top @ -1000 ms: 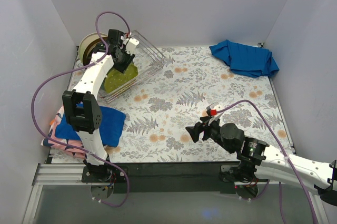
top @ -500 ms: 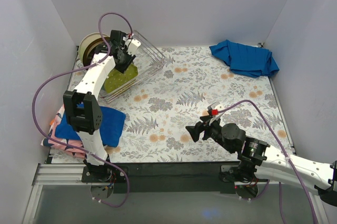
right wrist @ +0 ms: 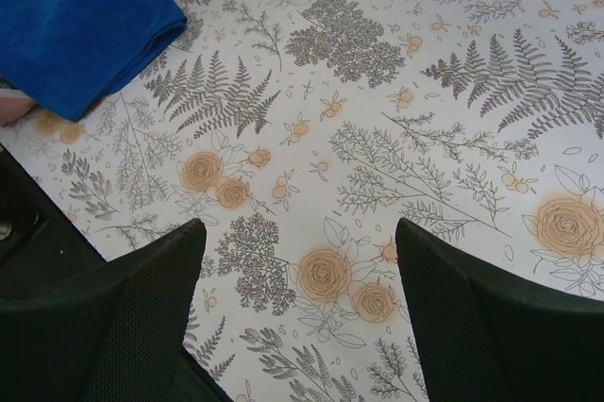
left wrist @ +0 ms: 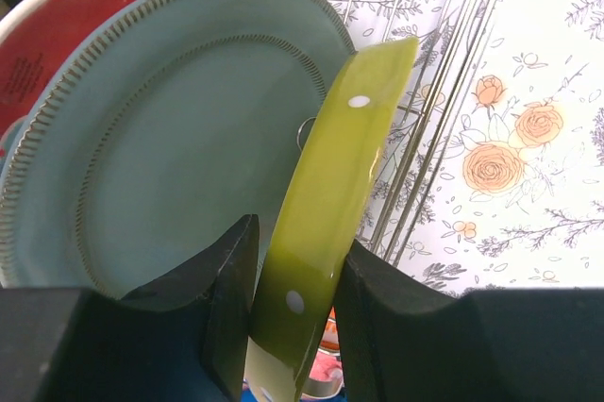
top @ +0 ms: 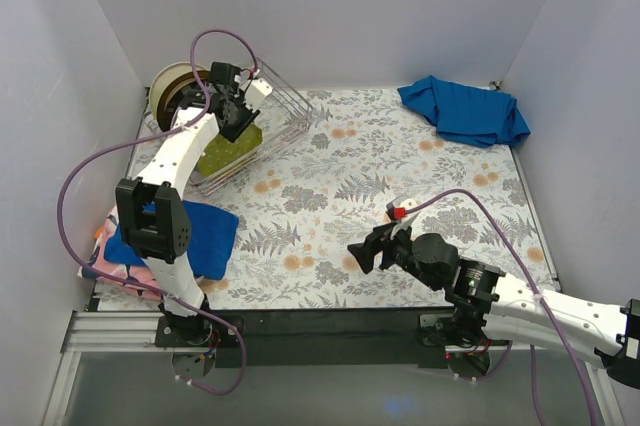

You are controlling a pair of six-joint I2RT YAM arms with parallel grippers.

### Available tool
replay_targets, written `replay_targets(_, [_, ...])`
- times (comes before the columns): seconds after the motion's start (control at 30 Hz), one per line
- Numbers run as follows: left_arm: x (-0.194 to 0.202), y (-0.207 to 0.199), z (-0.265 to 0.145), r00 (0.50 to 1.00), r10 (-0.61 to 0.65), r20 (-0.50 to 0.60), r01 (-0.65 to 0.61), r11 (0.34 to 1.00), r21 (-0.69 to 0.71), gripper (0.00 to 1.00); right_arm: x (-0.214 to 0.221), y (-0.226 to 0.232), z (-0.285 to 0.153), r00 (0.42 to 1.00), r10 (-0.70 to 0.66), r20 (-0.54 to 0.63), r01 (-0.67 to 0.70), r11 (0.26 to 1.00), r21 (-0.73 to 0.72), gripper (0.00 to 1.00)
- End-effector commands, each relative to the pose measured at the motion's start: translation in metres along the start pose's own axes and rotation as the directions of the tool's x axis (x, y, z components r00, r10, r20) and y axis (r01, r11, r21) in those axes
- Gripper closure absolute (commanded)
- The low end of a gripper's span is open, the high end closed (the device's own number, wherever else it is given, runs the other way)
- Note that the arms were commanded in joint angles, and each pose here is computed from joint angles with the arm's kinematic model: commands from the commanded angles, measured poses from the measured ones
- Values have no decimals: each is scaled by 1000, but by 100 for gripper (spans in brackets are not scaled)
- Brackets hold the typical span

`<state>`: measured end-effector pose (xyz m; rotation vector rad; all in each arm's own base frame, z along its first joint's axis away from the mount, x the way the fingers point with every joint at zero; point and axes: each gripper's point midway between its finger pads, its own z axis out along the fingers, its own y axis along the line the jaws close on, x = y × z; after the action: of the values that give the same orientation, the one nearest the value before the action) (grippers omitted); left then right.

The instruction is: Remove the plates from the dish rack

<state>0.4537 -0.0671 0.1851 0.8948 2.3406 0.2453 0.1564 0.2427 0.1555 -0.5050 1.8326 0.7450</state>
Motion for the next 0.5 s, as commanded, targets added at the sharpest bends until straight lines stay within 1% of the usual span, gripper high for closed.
replay_targets(0.0, [-23, -18, -40, 980, 108, 168, -118, 992, 52, 70, -17, 8, -1, 997, 53, 62, -52, 998, -28, 14])
replay_targets(0.03, [-22, -19, -40, 971, 157, 180, -167, 985, 43, 69, -16, 7, -2, 997, 53, 65, -51, 998, -26, 14])
replay_targets(0.07, [-20, -12, -45, 968, 178, 174, -179, 984, -13, 69, -16, 6, -3, 996, 57, 68, -55, 998, -24, 14])
replay_targets(0.13, [-10, -14, -36, 962, 225, 153, -224, 974, -26, 69, -17, 5, -3, 996, 57, 76, -56, 998, -17, 14])
replay_targets(0.23, [4, -18, -30, 962, 244, 121, -243, 970, -25, 68, -20, 5, -3, 996, 46, 76, -45, 999, -13, 14])
replay_targets(0.3, [4, -22, -30, 954, 261, 144, -262, 965, -18, 67, -22, 5, -2, 996, 44, 76, -43, 999, -10, 14])
replay_targets(0.37, [-3, -21, -32, 947, 267, 178, -266, 963, -31, 64, -22, 5, 0, 997, 40, 69, -39, 999, -5, 14])
replay_targets(0.47, [-6, -22, -32, 939, 289, 184, -288, 957, -34, 63, -23, 7, 1, 997, 31, 65, -30, 1000, -9, 14])
